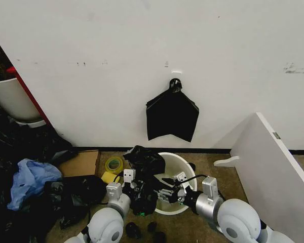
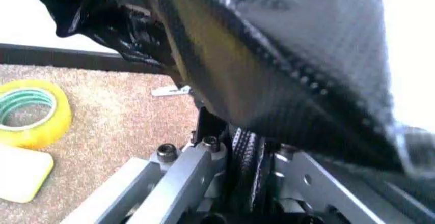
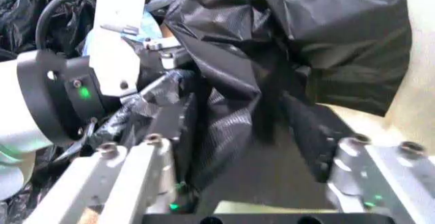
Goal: Place the garbage bag over the trash bin.
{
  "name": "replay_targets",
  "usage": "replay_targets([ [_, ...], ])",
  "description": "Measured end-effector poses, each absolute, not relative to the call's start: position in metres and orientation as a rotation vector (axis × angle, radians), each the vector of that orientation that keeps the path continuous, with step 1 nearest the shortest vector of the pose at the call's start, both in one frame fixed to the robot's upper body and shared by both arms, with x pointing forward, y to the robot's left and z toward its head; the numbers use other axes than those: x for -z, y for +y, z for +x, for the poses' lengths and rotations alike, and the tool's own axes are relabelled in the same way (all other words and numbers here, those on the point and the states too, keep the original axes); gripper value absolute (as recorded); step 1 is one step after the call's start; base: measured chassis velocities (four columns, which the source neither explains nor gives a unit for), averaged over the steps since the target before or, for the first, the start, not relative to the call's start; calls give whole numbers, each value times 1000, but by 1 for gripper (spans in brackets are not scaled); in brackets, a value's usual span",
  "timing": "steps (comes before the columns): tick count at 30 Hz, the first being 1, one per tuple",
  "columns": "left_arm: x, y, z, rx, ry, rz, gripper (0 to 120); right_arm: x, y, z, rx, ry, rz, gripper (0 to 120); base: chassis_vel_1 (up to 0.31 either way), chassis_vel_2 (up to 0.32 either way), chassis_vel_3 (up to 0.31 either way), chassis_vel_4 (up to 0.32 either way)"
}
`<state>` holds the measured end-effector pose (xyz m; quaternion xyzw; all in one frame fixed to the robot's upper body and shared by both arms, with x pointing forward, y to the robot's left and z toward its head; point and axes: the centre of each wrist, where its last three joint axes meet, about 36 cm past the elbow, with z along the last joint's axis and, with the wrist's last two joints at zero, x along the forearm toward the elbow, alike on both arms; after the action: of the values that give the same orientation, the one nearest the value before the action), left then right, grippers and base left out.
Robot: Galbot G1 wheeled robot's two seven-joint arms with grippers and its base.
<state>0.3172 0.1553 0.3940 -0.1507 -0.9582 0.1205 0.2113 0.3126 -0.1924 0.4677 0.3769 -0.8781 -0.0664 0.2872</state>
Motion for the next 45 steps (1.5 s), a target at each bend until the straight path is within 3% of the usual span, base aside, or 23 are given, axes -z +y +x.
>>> replay_targets([
  [13, -390, 154, 318, -331, -2658, -412, 4, -462, -183, 306, 157, -2425, 979, 0, 0, 0, 0, 0],
  [21, -390, 154, 319, -339, -2662, -405, 4, -462, -184, 298, 177, -2459, 912, 0, 0, 0, 0, 0],
  [26, -390, 165, 320, -346, -2681, -358, 4, -464, -195, 300, 192, -2552, 676, 0, 0, 0, 0, 0],
  [32, -394, 176, 317, -361, -2702, -309, 4, -475, -201, 294, 109, -2588, 448, 0, 0, 0, 0, 0],
  [40, -397, 181, 317, -369, -2713, -286, 4, -481, -203, 288, 10, -2599, 407, 0, 0, 0, 0, 0],
  [45, -399, 181, 314, -385, -2717, -269, 4, -495, -200, 274, -71, -2616, 584, 14, 0, 0, 0, 0],
])
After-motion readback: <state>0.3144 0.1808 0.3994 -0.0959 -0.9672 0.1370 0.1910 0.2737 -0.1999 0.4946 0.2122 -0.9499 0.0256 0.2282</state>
